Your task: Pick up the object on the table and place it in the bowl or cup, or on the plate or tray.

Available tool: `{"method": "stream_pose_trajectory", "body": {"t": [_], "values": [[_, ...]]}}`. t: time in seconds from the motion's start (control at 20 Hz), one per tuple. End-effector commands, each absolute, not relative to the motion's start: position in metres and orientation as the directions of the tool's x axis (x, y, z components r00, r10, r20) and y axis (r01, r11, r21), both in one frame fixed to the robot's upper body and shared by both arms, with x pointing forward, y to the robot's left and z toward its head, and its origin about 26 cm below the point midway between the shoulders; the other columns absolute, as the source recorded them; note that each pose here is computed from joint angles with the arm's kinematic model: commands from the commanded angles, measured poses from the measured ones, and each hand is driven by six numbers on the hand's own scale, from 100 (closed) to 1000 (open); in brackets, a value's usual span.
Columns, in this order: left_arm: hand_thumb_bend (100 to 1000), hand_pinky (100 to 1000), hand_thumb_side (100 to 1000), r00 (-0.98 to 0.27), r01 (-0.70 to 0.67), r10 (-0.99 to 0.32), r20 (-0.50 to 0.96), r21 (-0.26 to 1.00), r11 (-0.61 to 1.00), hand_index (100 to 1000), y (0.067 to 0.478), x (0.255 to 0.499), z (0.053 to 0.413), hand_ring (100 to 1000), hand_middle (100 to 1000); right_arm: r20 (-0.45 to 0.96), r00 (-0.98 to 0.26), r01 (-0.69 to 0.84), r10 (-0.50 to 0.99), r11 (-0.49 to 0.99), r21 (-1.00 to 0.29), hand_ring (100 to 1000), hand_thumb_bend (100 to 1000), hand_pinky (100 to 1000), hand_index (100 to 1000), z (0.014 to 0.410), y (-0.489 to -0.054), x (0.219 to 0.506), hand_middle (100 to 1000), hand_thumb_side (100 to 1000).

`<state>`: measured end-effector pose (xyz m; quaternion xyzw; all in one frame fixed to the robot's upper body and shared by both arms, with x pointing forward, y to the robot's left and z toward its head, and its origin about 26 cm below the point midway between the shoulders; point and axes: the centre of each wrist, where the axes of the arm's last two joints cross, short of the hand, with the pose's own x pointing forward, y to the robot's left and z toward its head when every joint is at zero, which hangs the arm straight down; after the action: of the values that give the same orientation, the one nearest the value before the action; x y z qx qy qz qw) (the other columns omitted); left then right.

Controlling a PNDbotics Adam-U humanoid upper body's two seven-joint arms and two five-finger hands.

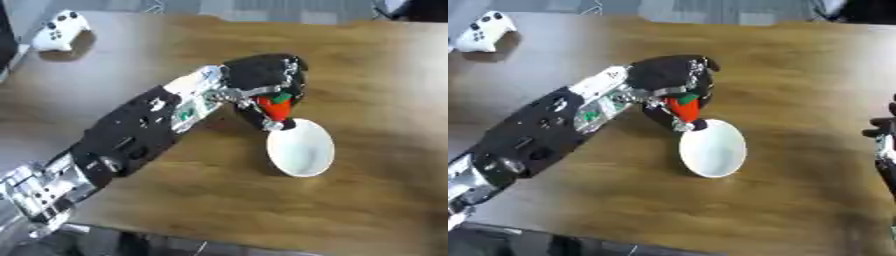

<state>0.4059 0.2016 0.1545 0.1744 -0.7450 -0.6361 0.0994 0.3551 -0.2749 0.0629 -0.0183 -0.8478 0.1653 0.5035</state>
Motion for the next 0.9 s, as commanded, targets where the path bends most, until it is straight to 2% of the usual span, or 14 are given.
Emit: {"method": "stream_pose_trajectory", "body": {"t": [0.05,0.7,0.9], "values": [[325,852,100,-0.935,-0.140,-0.342,-0.093,0.983,0.115,364,0.196,0.408,0.165,168,249,0.829,-0.514,-0.127,0.220,0.936,-0.328,1000,100,670,633,0.074,-0.281,0.355,977,388],[346,876,100,-0.953,-0.102,-0.298,-0.061,0.987,0.126,379,0.182,0.407,0.173,196,264,0.830,-0.508,-0.126,0.230,0.933,-0.336,1000,100,670,634,0.073,-0.282,0.354,977,389],[361,902,143,-0.952,-0.099,-0.300,-0.057,0.987,0.127,399,0.182,0.408,0.171,222,285,0.830,-0.509,-0.126,0.229,0.934,-0.335,1000,100,670,633,0.073,-0.282,0.355,977,389]]}}
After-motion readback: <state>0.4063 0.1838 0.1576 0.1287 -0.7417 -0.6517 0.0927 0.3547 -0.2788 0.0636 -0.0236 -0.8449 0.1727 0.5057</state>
